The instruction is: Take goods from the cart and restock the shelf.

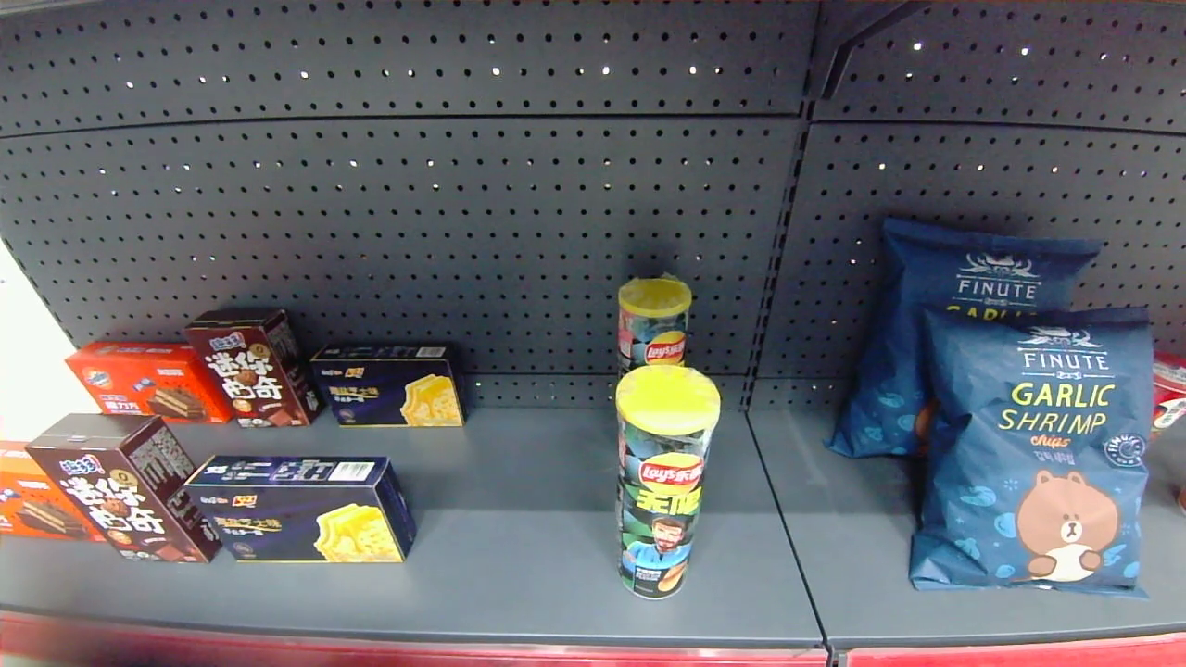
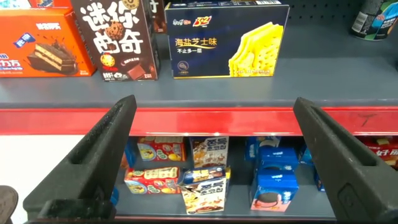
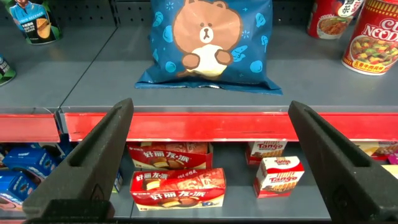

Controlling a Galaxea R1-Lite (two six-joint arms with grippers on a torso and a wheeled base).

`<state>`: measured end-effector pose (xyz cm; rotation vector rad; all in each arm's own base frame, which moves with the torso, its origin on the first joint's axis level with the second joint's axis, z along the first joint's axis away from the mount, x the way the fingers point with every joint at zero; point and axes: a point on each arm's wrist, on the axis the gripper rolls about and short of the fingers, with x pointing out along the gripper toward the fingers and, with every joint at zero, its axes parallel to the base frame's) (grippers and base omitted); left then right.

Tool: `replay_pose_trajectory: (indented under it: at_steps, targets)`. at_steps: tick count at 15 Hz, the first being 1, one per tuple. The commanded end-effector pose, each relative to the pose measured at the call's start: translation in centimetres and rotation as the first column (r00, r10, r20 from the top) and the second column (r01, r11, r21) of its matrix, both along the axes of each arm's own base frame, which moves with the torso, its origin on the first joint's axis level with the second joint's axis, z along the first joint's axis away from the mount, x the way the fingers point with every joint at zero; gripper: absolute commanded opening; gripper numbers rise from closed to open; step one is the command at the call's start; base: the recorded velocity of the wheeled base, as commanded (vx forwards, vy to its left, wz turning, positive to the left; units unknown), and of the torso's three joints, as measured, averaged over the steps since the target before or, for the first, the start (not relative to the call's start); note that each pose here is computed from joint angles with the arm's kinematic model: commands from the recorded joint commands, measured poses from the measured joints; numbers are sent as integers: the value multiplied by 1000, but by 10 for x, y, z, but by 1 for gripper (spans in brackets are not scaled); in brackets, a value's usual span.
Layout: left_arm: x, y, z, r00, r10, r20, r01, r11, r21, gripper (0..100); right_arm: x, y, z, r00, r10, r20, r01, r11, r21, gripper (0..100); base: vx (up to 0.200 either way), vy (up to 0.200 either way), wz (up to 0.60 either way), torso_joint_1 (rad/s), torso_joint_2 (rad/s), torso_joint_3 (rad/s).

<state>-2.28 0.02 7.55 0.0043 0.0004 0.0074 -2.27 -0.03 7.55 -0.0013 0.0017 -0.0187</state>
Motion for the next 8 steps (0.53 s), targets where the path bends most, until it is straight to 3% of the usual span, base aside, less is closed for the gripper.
replay_pose_trajectory:
  at_steps: [1,3,4,8]
  targets:
    - [0,0,0,1000,-1,0,1,1000,2,100,0,0,0,1000,0,-1,0,1000,0,100,0,0,0,0,0,0]
    - [0,0,0,1000,0,0,0,1000,2,100,0,0,0,1000,0,-1,0,1000,0,100,0,0,0,0,0,0]
    - [0,0,0,1000,0,0,0,1000,19,100,0,0,0,1000,0,-1,0,1000,0,100,0,0,0,0,0,0]
    - [0,0,0,1000,-1,0,1,1000,13,100,0,0,0,1000,0,-1,0,1000,0,100,0,0,0,0,0,0]
